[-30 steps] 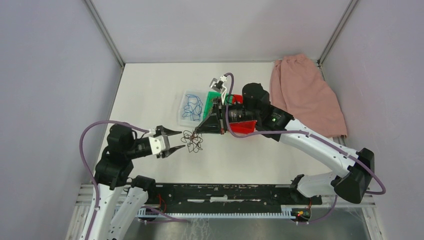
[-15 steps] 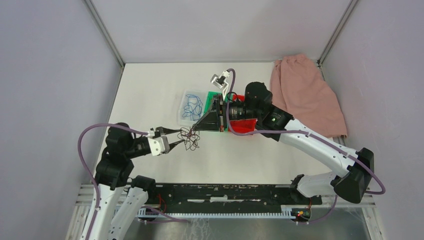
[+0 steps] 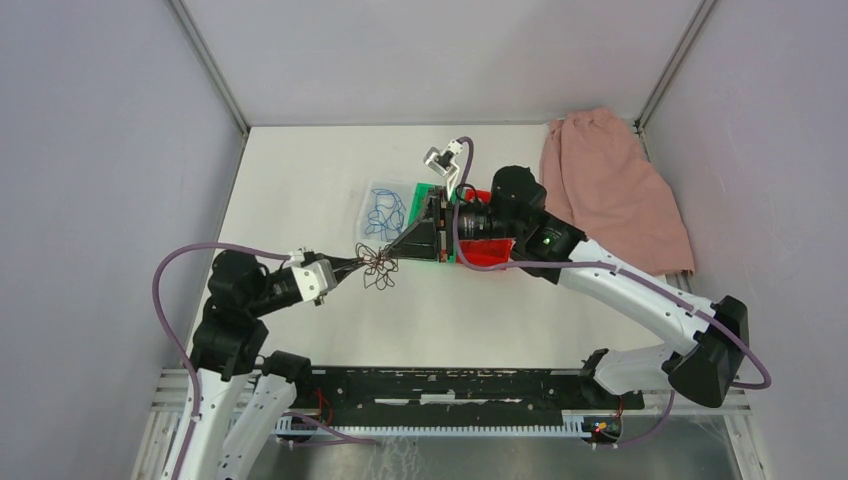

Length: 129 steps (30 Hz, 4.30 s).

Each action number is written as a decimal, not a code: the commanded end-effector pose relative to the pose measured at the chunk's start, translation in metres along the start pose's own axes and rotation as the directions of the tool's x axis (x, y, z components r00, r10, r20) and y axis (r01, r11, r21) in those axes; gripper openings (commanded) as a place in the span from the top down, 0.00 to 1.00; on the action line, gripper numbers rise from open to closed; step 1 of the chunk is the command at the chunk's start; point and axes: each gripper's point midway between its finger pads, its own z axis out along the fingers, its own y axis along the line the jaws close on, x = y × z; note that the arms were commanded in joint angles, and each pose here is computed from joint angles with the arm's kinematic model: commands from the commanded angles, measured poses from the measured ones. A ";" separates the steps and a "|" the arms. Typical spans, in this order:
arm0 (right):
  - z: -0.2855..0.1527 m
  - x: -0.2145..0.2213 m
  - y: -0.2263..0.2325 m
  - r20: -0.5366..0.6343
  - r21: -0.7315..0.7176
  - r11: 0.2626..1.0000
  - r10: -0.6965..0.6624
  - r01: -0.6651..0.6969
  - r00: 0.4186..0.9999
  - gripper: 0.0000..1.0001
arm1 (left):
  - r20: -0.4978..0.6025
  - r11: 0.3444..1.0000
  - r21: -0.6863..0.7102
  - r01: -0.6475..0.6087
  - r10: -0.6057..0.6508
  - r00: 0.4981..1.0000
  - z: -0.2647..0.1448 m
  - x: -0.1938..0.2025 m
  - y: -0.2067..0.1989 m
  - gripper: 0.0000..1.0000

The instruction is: Untangle the cables

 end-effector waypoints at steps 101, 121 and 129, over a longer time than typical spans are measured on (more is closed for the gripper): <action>0.021 -0.055 -0.008 0.162 0.173 0.958 -0.255 0.227 0.953 0.99 | 0.128 0.998 -0.066 0.023 -0.014 0.992 -0.015 -0.119 0.045 0.82; -0.158 -0.049 -0.221 0.007 0.892 0.436 -0.281 0.121 0.960 0.99 | -0.007 0.999 -0.039 0.001 -0.002 1.000 -0.018 -0.073 0.027 0.24; -0.169 -0.038 -0.277 0.055 0.925 0.379 -0.186 0.020 0.981 0.99 | -0.005 0.999 -0.051 -0.008 0.008 1.000 -0.020 -0.076 0.028 0.24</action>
